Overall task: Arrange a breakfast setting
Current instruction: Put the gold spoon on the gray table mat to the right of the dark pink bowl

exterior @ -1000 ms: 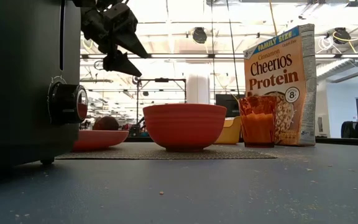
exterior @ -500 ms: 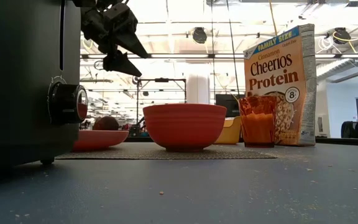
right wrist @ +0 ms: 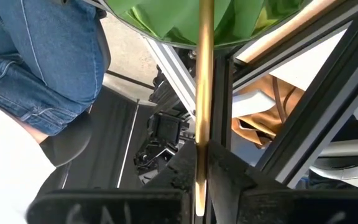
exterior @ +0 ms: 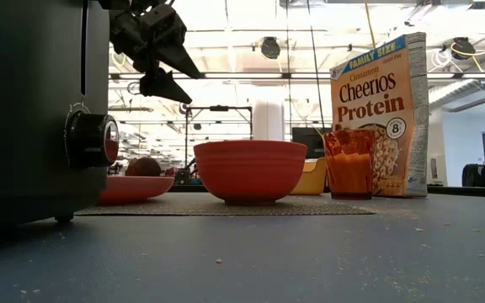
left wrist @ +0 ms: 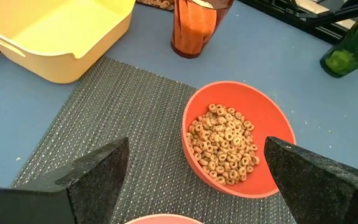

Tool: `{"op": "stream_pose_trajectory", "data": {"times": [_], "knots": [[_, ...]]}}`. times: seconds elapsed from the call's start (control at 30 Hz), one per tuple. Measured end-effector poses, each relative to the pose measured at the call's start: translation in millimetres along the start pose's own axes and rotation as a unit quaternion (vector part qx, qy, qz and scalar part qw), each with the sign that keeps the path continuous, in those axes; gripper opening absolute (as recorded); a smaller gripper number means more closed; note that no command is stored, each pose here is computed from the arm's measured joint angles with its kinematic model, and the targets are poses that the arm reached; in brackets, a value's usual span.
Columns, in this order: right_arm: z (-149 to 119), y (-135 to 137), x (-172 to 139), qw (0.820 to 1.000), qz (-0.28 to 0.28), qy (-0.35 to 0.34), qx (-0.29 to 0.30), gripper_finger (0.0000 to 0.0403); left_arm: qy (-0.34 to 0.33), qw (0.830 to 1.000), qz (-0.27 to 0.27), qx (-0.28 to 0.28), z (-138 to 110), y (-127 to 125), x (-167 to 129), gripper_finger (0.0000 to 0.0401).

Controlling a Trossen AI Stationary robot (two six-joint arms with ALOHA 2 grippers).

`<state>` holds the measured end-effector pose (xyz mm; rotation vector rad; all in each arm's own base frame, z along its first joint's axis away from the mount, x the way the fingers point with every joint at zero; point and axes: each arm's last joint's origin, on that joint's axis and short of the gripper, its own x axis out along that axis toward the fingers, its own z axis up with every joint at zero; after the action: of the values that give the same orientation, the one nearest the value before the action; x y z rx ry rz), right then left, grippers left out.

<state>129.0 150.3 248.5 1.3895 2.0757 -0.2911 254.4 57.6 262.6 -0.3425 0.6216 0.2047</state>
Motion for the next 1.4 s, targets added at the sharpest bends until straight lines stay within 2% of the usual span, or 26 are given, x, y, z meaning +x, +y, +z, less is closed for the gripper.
{"op": "stream_pose_trajectory", "data": {"times": [0.33,0.53,1.03,1.4], "knots": [[-1.3,-1.4,-1.7,1.000,0.003,0.001,-0.003,0.0022,0.000,1.000,0.000,0.000,0.0,0.0,0.0,0.0379],[-9.4,-9.1,-11.8,1.000,0.023,0.012,-0.012,0.0022,0.000,1.000,0.000,0.000,0.0,0.0,0.0,0.0379],[-39.7,-53.4,-55.8,0.989,0.117,0.069,-0.065,0.0021,0.000,1.000,0.000,-0.003,0.0,0.0,0.0,0.0379],[-48.2,-81.0,-74.8,0.976,0.161,0.091,-0.115,0.0019,0.000,1.000,0.000,-0.003,0.0,0.0,0.1,0.0379]]}}
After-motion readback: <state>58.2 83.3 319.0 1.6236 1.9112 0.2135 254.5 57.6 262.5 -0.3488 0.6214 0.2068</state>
